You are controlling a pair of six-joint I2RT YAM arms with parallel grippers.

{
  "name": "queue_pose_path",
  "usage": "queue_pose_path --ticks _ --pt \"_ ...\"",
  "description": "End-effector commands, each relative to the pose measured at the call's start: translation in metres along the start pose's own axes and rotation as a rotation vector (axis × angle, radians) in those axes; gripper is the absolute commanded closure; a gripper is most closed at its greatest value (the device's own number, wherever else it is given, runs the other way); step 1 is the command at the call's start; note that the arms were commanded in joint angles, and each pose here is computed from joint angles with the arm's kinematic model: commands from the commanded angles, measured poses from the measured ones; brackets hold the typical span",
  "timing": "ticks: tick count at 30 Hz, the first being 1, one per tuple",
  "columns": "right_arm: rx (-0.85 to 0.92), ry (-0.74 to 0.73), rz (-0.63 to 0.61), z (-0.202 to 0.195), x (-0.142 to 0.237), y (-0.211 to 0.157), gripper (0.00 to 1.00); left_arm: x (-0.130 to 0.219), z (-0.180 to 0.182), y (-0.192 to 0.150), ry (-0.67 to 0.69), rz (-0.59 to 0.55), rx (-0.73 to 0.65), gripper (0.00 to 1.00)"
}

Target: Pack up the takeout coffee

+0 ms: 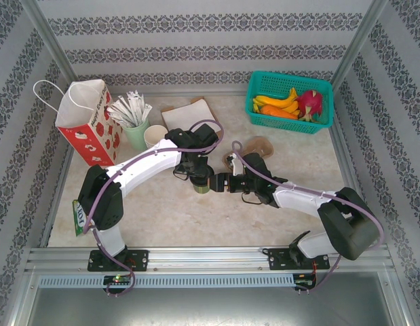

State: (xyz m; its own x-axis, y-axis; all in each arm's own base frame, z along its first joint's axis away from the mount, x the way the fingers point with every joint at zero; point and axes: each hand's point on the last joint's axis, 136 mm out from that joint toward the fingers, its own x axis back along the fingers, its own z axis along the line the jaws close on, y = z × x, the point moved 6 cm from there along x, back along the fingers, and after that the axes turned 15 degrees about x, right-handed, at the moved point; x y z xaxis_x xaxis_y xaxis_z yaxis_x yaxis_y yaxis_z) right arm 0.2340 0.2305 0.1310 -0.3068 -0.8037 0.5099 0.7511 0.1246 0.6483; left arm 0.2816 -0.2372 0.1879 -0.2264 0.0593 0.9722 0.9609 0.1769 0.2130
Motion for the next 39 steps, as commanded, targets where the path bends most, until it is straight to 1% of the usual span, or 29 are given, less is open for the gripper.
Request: queue_pose_path --ticks 1,3,7,10,15,17,21,25,28,33,36,39 --pt "0.086 -0.032 -0.062 0.002 -0.006 0.007 0.21 -0.022 -0.01 -0.02 -0.021 0.154 -0.018 1.0" --pt "0.114 -0.013 -0.077 0.004 -0.006 0.008 0.2 -0.021 -0.009 -0.018 -0.039 0.153 -0.01 1.0" --pt "0.179 0.024 -0.113 0.013 -0.005 0.007 0.19 -0.021 -0.005 -0.018 -0.023 0.148 -0.001 1.0" --pt "0.207 0.012 -0.111 0.014 -0.006 0.008 0.19 -0.02 -0.005 -0.018 -0.024 0.142 0.0 1.0" --pt "0.205 -0.042 -0.106 0.007 -0.009 0.008 0.18 -0.02 -0.004 -0.018 -0.018 0.141 -0.004 1.0" --pt "0.206 -0.074 -0.074 0.0 -0.013 0.0 0.19 -0.021 -0.004 -0.019 -0.017 0.145 -0.007 1.0" --pt "0.163 -0.173 0.017 -0.027 -0.019 -0.034 0.21 -0.023 -0.004 -0.02 -0.019 0.153 -0.01 1.0" --pt "0.141 -0.202 0.065 -0.036 -0.018 -0.052 0.24 -0.026 -0.003 -0.022 -0.018 0.165 -0.01 1.0" --pt "0.164 -0.159 0.04 -0.026 -0.017 -0.044 0.24 -0.027 -0.007 -0.021 -0.029 0.173 -0.019 1.0" --pt "0.235 -0.038 -0.038 0.003 -0.016 -0.008 0.2 -0.025 -0.009 -0.018 -0.027 0.166 -0.022 1.0" --pt "0.249 0.011 -0.038 0.011 -0.022 0.002 0.18 -0.025 -0.009 -0.018 -0.026 0.164 -0.022 1.0" --pt "0.259 0.02 -0.029 0.011 -0.028 0.004 0.15 -0.023 -0.008 -0.018 -0.029 0.161 -0.024 1.0"
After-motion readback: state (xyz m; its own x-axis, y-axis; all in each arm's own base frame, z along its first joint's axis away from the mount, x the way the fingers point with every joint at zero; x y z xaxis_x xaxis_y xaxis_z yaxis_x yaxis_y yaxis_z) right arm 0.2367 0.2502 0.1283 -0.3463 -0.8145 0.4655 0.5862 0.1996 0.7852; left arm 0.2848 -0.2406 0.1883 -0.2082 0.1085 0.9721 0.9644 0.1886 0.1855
